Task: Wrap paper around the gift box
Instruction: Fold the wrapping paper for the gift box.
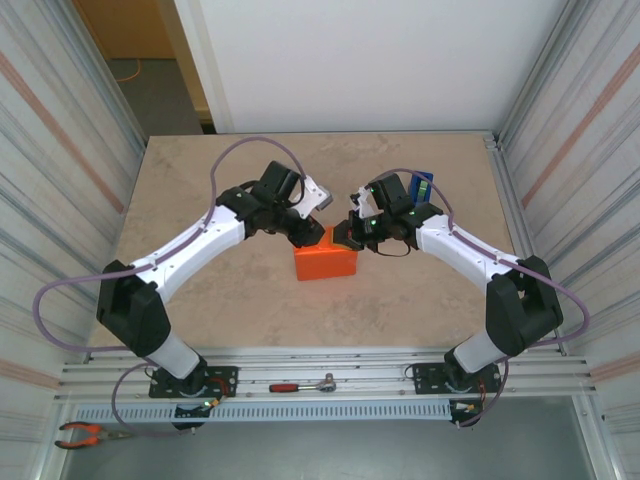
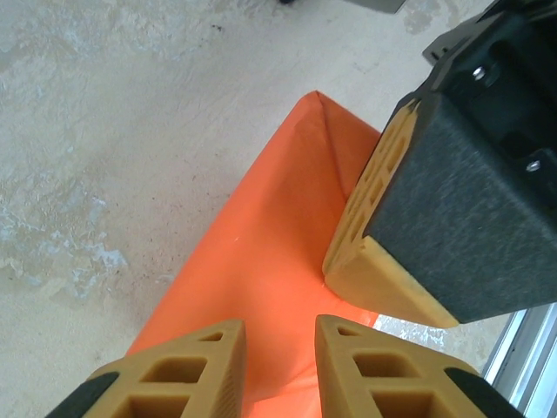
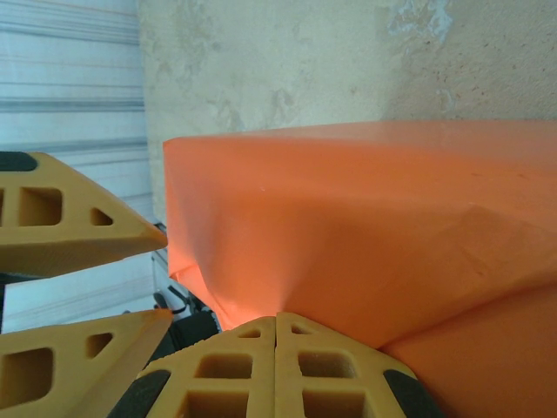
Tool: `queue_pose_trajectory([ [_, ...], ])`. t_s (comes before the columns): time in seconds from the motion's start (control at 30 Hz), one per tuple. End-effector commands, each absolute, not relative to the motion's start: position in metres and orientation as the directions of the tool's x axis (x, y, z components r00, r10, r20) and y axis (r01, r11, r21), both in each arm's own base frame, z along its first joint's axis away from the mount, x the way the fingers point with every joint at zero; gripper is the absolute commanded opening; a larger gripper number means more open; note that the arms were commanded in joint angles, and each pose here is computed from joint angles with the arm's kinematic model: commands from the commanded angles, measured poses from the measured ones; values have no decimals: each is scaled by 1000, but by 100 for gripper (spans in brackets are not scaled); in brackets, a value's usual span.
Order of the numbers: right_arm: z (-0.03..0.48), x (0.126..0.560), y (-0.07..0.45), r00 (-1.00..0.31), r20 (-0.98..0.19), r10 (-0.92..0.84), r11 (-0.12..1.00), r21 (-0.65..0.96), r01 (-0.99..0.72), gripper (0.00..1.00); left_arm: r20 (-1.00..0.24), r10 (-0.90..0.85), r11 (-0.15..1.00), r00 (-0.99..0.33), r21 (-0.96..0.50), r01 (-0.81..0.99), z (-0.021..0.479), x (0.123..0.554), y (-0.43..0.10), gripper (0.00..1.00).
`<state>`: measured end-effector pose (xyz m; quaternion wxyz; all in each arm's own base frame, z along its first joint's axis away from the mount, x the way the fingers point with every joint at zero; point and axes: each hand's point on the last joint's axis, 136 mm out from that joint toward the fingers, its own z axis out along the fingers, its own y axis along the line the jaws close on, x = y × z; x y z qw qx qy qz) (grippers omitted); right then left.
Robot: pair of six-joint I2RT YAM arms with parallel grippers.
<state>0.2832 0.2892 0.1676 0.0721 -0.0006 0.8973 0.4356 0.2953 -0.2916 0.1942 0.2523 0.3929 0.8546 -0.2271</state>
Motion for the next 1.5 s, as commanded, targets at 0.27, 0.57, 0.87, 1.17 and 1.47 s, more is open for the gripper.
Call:
queue_pose_trajectory([
  [0.27, 133, 273, 278, -996, -38, 84, 687, 726, 30, 0, -578, 595, 573, -558, -181, 799, 174, 286, -291, 28],
  [0.57, 137, 275, 280, -996, -41, 83, 681, 732, 26, 0, -554, 634, 578, -539, -124, 806, 159, 281, -289, 28],
  [0.87, 158, 283, 283, -994, -60, 93, 647, 762, 15, 0, -530, 688, 569, -495, -29, 822, 148, 276, -288, 27],
  [1.17, 257, 344, 219, -930, -182, 320, 513, 858, 9, 1, -515, 717, 554, -469, 13, 833, 141, 270, -288, 26],
  [1.47, 233, 388, 103, -780, -151, 607, 487, 847, 214, 60, -524, 715, 548, -463, 9, 836, 141, 268, -289, 27],
])
